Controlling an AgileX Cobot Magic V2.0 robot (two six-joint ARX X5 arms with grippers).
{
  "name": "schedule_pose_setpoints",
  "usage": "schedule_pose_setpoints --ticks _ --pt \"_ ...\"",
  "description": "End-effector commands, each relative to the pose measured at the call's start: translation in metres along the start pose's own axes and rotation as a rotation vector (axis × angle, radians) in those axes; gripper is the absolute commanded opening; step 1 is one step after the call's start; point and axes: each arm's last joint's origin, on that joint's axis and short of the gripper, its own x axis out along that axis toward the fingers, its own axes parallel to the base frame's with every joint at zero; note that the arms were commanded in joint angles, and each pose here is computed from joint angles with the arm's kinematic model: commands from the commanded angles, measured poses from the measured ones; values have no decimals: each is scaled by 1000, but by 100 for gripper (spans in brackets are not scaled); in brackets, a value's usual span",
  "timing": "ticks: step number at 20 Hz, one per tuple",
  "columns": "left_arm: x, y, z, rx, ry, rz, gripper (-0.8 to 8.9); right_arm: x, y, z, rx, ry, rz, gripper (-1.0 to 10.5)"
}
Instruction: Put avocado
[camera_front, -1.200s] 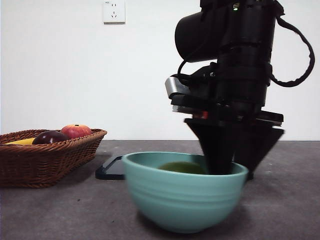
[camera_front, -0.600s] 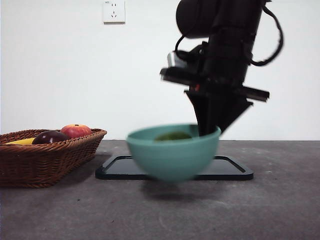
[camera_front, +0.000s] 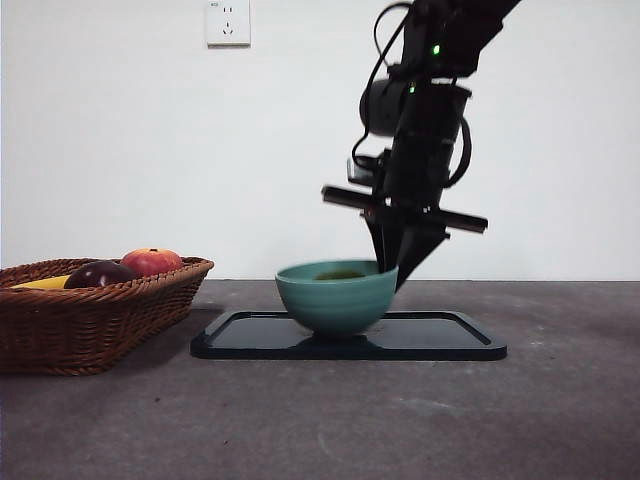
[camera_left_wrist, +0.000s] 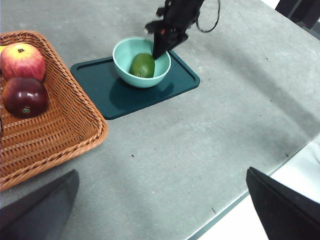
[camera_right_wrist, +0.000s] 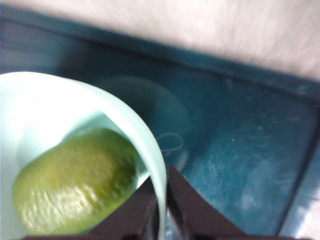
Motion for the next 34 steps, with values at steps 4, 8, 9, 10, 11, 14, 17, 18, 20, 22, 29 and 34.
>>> schedule_pose_setpoints --ticks 4,8,9,10,11,14,17,18,20,22,29,34 --pt "-2 -1 2 1 -14 -11 622 5 7 2 -24 6 4 18" --pt "-2 -1 2 1 -15 -11 622 1 6 4 -20 -6 -2 336" --pt "-2 -1 2 1 -15 -11 622 -7 5 6 -18 -23 -13 377" --pt "-2 -1 2 1 -15 -11 622 -18 6 7 -19 -50 -44 423" --pt "-2 -1 2 1 -15 -11 621 -35 9 8 -25 -81 -59 466" --pt "-2 -1 2 1 -15 -11 622 -89 12 -5 -54 -134 -118 530" --pt "-2 -1 2 1 -15 -11 622 -152 14 -37 -62 -177 -246 571" --pt "-2 -1 2 1 -15 -11 621 -169 16 -48 -76 -193 -280 570" --pt "-2 -1 2 1 -15 -11 621 -196 18 -70 -94 -197 -317 570" --pt "-2 -1 2 0 -16 -11 622 -218 22 -91 -117 -226 -338 570" --pt "-2 -1 3 -3 -29 -16 622 -264 23 -181 -230 -329 -256 570" --pt "-2 -1 3 -3 -28 -16 622 -257 -3 -251 -265 -377 -190 570"
